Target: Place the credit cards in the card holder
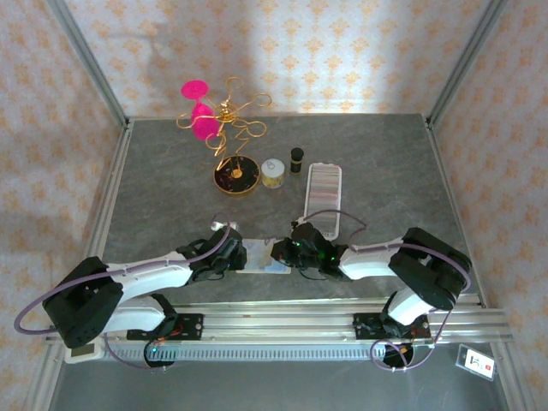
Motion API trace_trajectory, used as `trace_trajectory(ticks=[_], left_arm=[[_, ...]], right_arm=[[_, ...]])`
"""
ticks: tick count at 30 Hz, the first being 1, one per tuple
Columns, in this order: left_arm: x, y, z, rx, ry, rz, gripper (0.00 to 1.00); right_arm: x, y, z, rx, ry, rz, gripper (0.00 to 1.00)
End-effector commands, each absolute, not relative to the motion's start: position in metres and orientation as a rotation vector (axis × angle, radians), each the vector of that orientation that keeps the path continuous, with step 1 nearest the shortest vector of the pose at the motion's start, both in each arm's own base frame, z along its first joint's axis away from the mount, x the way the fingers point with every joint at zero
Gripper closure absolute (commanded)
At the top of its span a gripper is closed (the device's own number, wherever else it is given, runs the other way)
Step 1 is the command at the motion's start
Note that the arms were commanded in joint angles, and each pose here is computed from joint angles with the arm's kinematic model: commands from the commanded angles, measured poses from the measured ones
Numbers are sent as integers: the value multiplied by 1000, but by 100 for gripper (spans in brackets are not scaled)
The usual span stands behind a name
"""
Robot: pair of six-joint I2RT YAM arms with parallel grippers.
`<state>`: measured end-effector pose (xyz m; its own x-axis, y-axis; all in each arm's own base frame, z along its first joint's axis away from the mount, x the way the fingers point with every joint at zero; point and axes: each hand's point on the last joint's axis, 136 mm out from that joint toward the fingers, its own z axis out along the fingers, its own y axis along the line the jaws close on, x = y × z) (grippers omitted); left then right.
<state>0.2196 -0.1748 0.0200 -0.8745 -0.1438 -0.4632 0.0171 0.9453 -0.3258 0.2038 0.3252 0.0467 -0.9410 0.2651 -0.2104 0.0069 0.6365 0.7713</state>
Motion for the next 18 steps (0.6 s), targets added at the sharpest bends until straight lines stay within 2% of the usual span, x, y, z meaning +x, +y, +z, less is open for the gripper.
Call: trace_trajectory(ticks=[1,18], left_arm=[[201,-162,3,-73,2678,-373,77],[200,-166,5,-84,2663,-426,77]], right_arm=[[200,334,45,207,2568,1222,100],[196,331,34,250,2615,1169,100]])
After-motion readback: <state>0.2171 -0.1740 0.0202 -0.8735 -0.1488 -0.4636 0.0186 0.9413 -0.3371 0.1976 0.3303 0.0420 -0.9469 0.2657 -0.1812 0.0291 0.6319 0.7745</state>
